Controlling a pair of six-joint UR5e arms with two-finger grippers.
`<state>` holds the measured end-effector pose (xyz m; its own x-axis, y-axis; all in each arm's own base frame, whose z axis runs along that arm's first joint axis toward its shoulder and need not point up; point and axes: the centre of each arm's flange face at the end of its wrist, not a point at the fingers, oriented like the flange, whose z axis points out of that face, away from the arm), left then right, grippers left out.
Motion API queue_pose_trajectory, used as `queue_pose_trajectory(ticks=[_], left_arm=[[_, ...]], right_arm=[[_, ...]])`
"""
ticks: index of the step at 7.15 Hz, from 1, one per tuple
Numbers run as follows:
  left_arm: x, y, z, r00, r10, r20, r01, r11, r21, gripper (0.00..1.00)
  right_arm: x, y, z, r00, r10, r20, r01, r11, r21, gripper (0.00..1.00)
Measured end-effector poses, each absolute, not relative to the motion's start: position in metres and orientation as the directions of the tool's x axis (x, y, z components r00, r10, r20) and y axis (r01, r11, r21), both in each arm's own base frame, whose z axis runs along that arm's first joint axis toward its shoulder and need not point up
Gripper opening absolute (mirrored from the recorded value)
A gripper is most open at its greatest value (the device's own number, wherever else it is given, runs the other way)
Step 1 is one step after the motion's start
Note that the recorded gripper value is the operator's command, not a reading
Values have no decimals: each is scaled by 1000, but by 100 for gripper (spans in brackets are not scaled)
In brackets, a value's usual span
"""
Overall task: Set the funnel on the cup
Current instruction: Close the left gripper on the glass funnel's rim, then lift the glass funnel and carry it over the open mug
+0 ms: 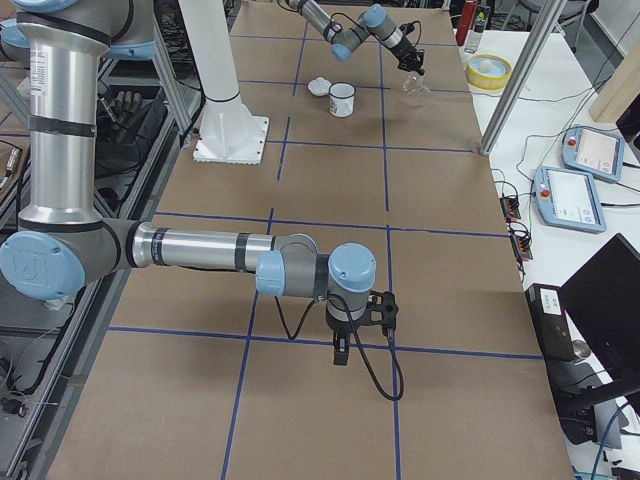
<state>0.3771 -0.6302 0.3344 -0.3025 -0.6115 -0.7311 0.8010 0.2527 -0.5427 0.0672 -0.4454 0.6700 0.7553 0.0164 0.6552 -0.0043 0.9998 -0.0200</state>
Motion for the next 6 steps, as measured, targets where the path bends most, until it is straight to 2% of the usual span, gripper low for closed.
queue_pose_trajectory(ticks=[2,4,6], left_arm=[[349,-607,269,-281,-602,-748,758,338,-557,0],[312,-552,190,-163,-617,-770,742,437,-508,0],[280,-494,142,0,-633,-774,693,558,-457,0]], right_arm=[[67,-445,670,755,16,655,-4,1000,-20,100],[67,-445,670,755,17,655,-4,1000,-20,100],[67,-445,670,755,17,655,-4,1000,-21,100]])
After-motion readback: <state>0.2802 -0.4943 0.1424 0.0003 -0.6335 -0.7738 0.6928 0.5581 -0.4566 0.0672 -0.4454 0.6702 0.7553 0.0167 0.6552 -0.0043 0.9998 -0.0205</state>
